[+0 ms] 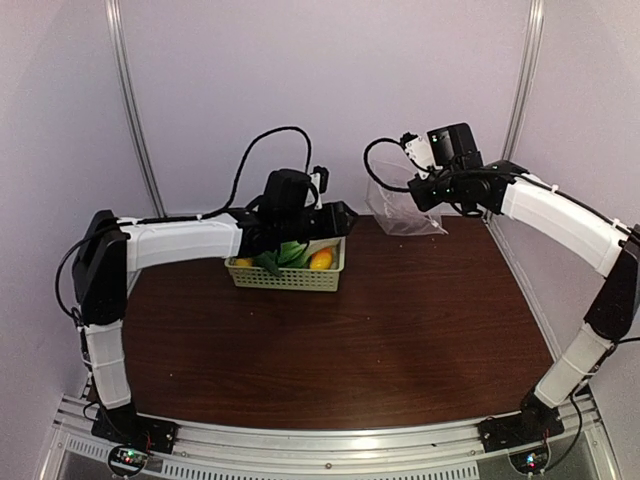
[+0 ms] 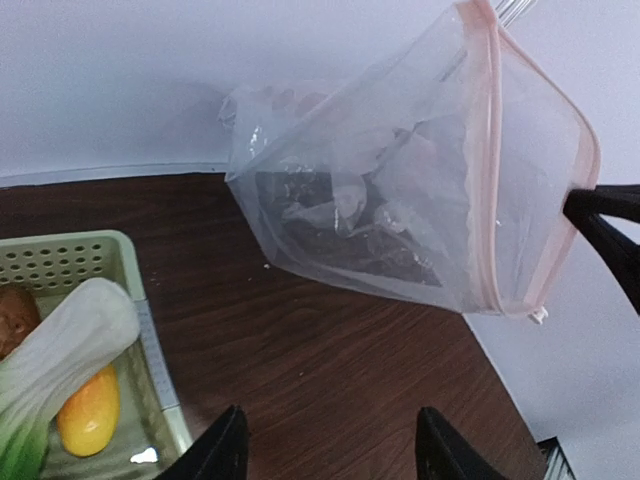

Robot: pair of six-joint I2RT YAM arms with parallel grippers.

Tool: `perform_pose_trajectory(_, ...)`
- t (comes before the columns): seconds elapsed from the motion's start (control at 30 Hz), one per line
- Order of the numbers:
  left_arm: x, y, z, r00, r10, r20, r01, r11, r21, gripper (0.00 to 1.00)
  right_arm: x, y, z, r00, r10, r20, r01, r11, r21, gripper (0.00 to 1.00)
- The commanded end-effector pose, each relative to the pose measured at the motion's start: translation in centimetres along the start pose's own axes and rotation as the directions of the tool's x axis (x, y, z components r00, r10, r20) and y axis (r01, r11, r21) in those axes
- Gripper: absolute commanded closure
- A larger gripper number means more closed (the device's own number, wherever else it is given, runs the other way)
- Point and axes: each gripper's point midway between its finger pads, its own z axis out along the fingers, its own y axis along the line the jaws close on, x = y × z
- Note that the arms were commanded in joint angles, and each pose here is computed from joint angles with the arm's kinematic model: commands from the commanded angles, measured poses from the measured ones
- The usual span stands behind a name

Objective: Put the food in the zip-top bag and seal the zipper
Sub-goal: Pick up the fake vegetable from the bin.

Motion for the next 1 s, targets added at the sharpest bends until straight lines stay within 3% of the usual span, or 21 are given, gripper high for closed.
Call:
perform_pose_trajectory(0.0, -0.8, 3.9, -5.9, 0.997, 0.066, -0.044, -0.073, 0.98, -0.186, 0.38, 1.5, 0.8, 1.8, 0.999, -0.026, -0.027, 0.025, 0.999, -0.026, 1.0)
perform_pose_trajectory(0.13, 1.0, 7.9, -10.7, 0.994, 0.055, -0.09, -0.083, 0.934, -0.348, 0.38, 2.1, 2.6, 2.2, 0.999, -0.042, -0.013, 0.04, 0.991, -0.13, 1.0)
perform_pose_trajectory(0.23, 0.2, 7.5, -12.6, 0.983, 0.162, -0.087, -0.182, 0.929, -0.323, 0.39, 2.7, 3.7, 2.8, 0.999, -0.051, -0.02, 0.046, 0.982, -0.183, 1.0)
perform_pose_trajectory(0.3, -0.2, 6.7, -12.6, 0.943, 0.295, -0.153, -0.326, 0.91, -0.257, 0.32, 3.1, 4.8, 3.1, 0.997, -0.072, -0.028, 0.063, 0.969, -0.239, 1.0)
perform_pose_trajectory(0.4, -1.3, 6.5, -11.7, 0.864, 0.421, -0.275, -0.478, 0.858, -0.189, 0.31, 3.6, 5.4, 3.2, 0.996, -0.084, -0.038, 0.071, 0.962, -0.265, 1.0)
perform_pose_trajectory(0.57, 0.9, 10.2, -9.5, 0.752, 0.468, -0.465, -0.585, 0.798, -0.144, 0.29, 4.1, 6.0, 2.4, 0.995, -0.094, -0.025, 0.082, 0.949, -0.305, 1.0)
perform_pose_trajectory(0.67, 1.0, 12.7, -8.4, 0.745, 0.444, -0.497, -0.584, 0.794, -0.166, 0.3, 3.8, 5.5, 1.6, 0.995, -0.096, -0.005, 0.09, 0.951, -0.295, 1.0)
perform_pose_trajectory(0.8, 0.1, 14.8, -6.9, 0.781, 0.418, -0.465, -0.539, 0.827, -0.16, 0.31, 3.7, 5.4, 1.0, 0.996, -0.094, 0.007, 0.092, 0.949, -0.301, 1.0)
perform_pose_trajectory(0.97, 0.4, 15.7, -5.3, 0.736, 0.462, -0.495, -0.583, 0.804, -0.115, 0.33, 4.2, 5.9, 1.2, 0.995, -0.099, 0.0, 0.094, 0.943, -0.32, 1.0)
